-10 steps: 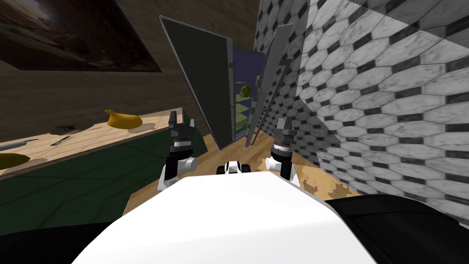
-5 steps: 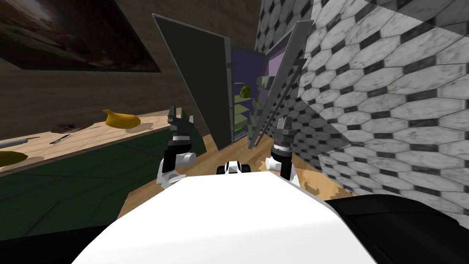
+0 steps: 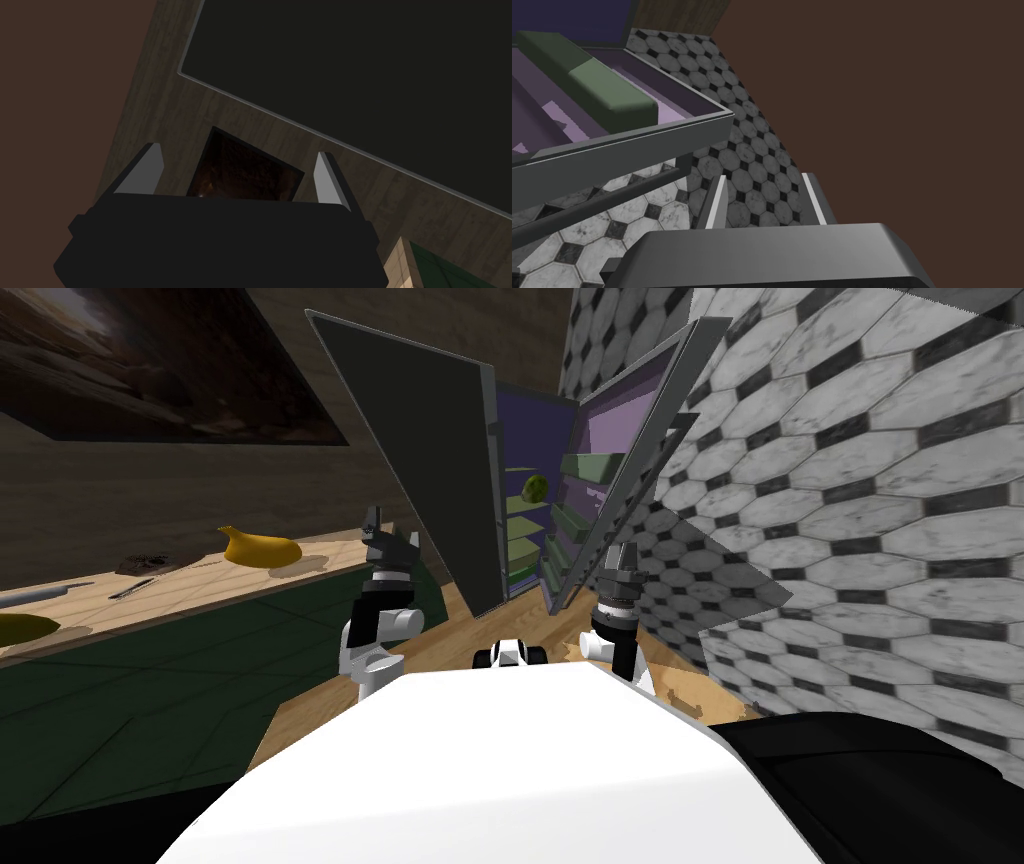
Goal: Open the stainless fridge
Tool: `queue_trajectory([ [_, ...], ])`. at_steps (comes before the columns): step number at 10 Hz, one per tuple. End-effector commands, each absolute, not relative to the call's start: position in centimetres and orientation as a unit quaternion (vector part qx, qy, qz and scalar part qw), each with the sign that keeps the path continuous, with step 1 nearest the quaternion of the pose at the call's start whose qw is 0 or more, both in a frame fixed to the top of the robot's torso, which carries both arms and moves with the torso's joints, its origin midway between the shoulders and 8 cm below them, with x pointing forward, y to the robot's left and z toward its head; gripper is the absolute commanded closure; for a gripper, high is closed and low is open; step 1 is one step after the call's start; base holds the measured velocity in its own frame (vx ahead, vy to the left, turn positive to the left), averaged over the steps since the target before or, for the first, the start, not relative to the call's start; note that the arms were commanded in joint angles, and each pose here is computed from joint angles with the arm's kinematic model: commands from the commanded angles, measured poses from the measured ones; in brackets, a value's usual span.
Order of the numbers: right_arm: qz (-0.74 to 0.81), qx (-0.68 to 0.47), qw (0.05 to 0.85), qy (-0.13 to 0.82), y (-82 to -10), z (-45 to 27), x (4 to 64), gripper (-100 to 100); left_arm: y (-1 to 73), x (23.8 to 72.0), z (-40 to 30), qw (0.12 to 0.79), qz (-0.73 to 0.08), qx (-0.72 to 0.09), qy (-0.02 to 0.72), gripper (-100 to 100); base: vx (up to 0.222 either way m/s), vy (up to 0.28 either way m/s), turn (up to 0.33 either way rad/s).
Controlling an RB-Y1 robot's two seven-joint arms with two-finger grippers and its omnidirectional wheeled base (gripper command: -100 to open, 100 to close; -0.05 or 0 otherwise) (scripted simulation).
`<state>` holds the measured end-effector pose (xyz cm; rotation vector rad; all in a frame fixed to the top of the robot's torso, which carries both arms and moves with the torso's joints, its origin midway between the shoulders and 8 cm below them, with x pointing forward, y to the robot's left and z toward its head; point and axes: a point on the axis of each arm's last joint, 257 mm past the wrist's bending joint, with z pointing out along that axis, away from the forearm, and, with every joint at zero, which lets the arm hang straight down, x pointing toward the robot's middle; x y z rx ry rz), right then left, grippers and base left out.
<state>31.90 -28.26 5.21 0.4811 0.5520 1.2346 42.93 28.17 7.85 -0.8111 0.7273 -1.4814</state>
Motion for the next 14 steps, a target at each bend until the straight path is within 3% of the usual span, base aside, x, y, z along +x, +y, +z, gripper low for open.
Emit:
queue_trajectory([
  [1, 0.566, 0.220, 0.753, 0.253, -28.3, 5.2, 31.9, 0, 28.7, 43.9, 8.8, 0.606, -0.637, -0.359, 0.314, -100, 0.040, -0.078, 0.080],
  [14, 0.566, 0.220, 0.753, 0.253, -28.3, 5.2, 31.9, 0, 31.9, 47.7, 13.6, 0.595, -0.622, -0.412, 0.299, -100, 0.042, -0.085, 0.032],
])
